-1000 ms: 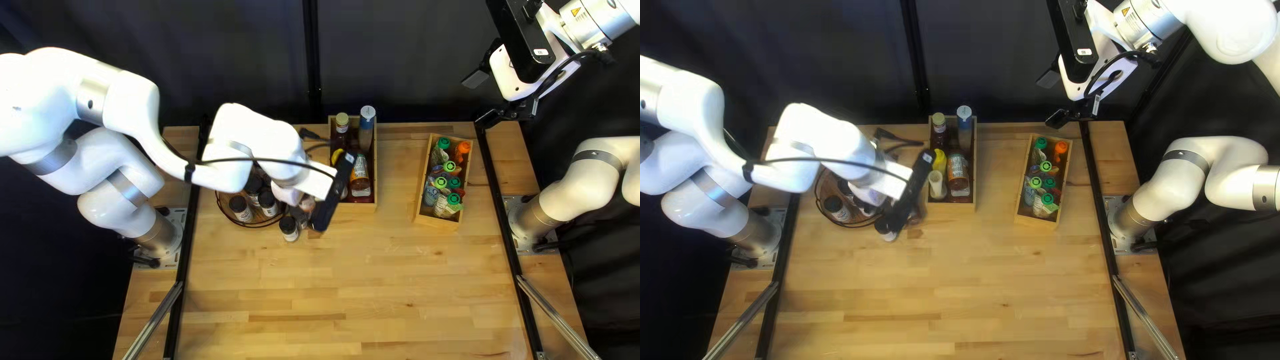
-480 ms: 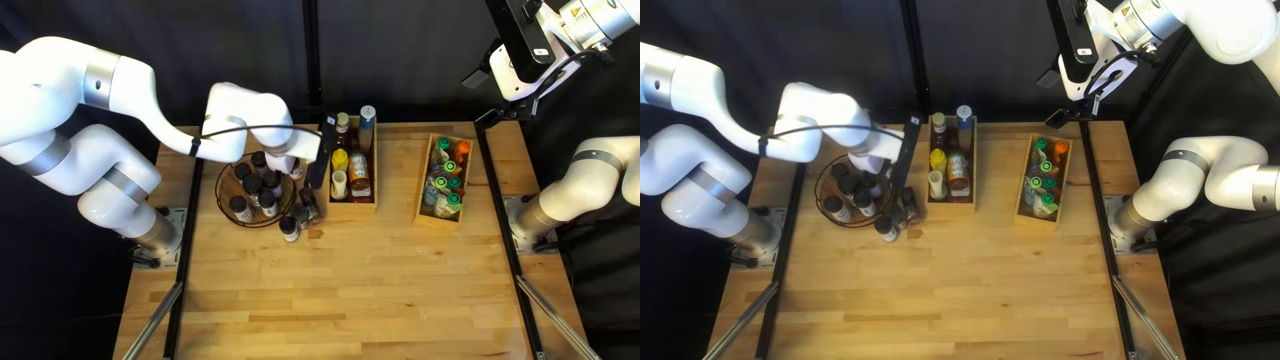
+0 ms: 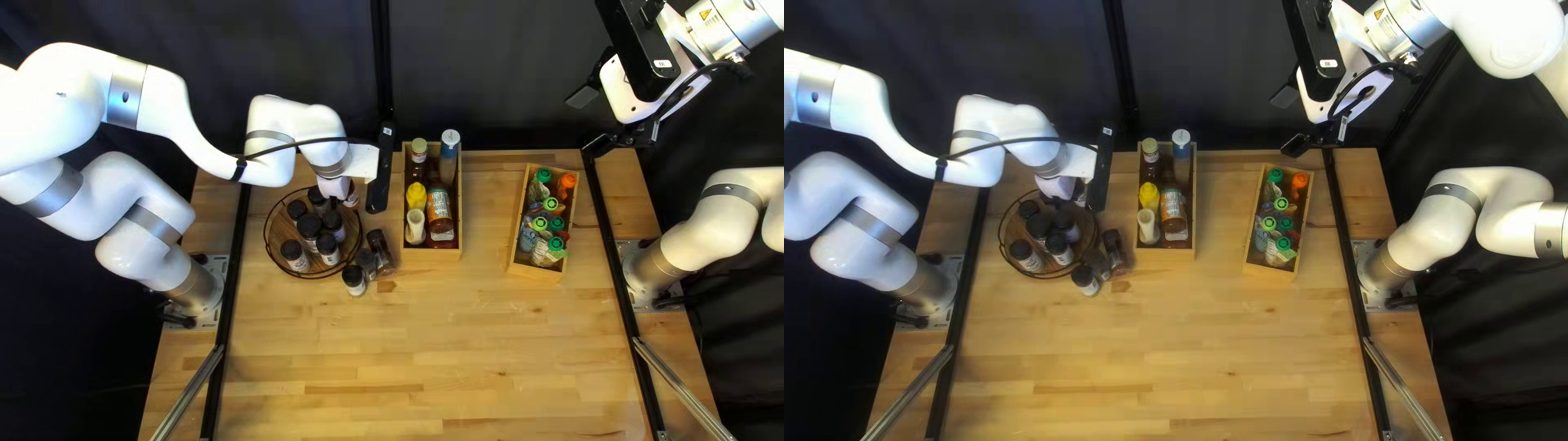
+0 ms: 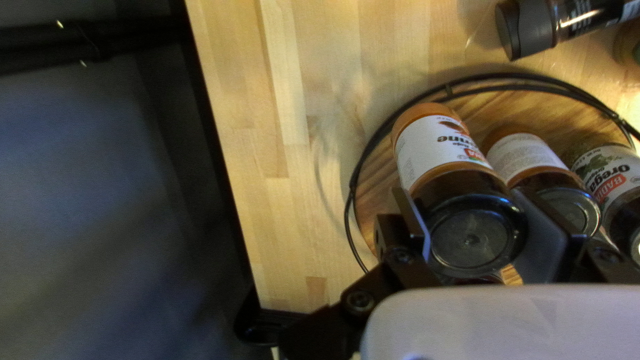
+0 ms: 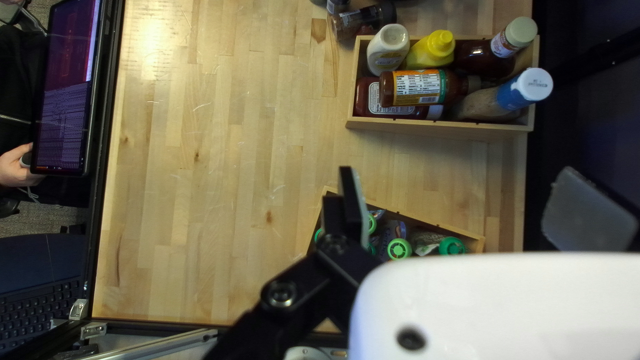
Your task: Separate condiments, baby food and spices and place it in 3 different racks/containers
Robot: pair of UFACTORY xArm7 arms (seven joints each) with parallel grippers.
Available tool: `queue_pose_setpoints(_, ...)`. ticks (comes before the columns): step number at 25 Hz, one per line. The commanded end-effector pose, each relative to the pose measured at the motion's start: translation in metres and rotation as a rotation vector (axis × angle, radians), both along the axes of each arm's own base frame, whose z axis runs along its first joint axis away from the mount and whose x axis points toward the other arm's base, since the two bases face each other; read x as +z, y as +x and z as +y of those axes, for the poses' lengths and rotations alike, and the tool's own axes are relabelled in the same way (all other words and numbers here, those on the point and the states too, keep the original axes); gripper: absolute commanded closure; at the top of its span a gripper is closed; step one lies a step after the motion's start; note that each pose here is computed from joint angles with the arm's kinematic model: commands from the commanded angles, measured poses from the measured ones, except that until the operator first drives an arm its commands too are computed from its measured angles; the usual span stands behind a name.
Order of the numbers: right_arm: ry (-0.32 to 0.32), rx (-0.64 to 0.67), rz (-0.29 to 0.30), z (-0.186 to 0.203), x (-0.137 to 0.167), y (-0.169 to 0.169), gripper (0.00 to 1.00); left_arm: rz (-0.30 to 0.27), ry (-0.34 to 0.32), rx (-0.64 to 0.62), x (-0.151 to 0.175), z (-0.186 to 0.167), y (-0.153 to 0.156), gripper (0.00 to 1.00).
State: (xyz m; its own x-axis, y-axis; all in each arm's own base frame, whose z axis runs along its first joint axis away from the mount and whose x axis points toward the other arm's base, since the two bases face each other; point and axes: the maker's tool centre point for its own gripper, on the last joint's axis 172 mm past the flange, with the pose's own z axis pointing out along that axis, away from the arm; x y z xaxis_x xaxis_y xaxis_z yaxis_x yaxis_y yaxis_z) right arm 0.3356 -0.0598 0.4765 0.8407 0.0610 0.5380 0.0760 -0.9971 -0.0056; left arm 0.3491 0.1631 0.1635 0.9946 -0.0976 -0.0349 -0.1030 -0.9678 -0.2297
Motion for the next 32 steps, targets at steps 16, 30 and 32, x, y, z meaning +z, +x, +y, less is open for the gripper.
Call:
queue_pose_setpoints(16,0.0,0.0,0.0,0.0,0.0,0.0,0.0,0.048,-0.049,0.016,-0.017,-0.008,-0.026,1.0)
queue_pose_setpoints(30,0.0,0.0,0.0,0.0,0.0,0.0,0.0,0.063,-0.092,-0.004,-0.025,-0.009,-0.026,0.25)
queue_pose_setpoints(32,0.0,0.0,0.0,0.0,0.0,0.0,0.0,0.062,-0.091,-0.003,-0.025,-0.009,-0.025,0.07)
